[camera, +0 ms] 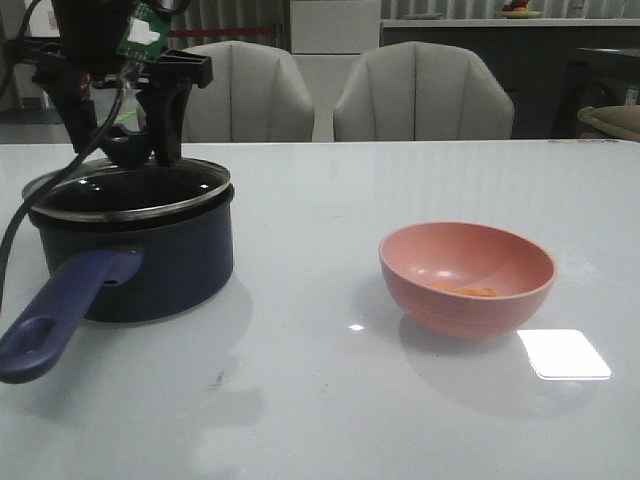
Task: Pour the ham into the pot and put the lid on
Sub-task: 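Lift the glass lid off the saucepan and set it beside the pot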
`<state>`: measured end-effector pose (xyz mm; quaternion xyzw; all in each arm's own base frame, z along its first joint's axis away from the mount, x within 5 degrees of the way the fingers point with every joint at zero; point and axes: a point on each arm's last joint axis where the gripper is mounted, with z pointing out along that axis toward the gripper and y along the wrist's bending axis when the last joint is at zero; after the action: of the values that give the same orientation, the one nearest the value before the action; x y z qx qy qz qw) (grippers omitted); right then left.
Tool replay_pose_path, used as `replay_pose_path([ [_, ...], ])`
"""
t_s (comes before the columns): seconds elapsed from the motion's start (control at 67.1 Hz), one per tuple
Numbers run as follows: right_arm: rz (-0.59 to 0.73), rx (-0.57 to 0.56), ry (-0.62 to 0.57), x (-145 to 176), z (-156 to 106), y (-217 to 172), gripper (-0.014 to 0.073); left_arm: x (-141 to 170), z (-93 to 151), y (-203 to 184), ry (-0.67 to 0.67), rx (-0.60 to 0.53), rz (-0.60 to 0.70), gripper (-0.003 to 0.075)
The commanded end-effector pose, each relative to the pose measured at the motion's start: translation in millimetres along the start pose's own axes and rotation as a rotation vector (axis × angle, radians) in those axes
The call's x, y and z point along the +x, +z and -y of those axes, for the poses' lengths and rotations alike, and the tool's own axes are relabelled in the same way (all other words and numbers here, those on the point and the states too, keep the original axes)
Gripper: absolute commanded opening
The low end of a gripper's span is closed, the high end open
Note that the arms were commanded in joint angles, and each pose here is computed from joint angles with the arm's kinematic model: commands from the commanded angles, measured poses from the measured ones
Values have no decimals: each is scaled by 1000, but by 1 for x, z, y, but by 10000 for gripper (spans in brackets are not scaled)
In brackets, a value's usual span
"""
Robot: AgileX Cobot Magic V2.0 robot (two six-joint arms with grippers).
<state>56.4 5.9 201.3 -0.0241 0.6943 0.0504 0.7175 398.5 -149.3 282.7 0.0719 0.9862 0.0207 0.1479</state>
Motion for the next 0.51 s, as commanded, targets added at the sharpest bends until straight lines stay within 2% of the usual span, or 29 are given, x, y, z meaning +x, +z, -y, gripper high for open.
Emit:
replay_pose_path([
  [0.0, 113, -10, -17, -11, -1, -2, 162, -2, -10, -61, -4, -15, 175, 288],
  [0.209, 113, -11, -17, -11, -1, -2, 162, 7, -29, -107, 6, -32, 289, 288],
  [0.357, 113, -9, -17, -11, -1, -2, 162, 17, -59, -127, -16, -58, 335, 288],
  [0.492, 113, -9, -17, -11, -1, -2, 162, 28, -87, -130, -65, -76, 355, 288],
])
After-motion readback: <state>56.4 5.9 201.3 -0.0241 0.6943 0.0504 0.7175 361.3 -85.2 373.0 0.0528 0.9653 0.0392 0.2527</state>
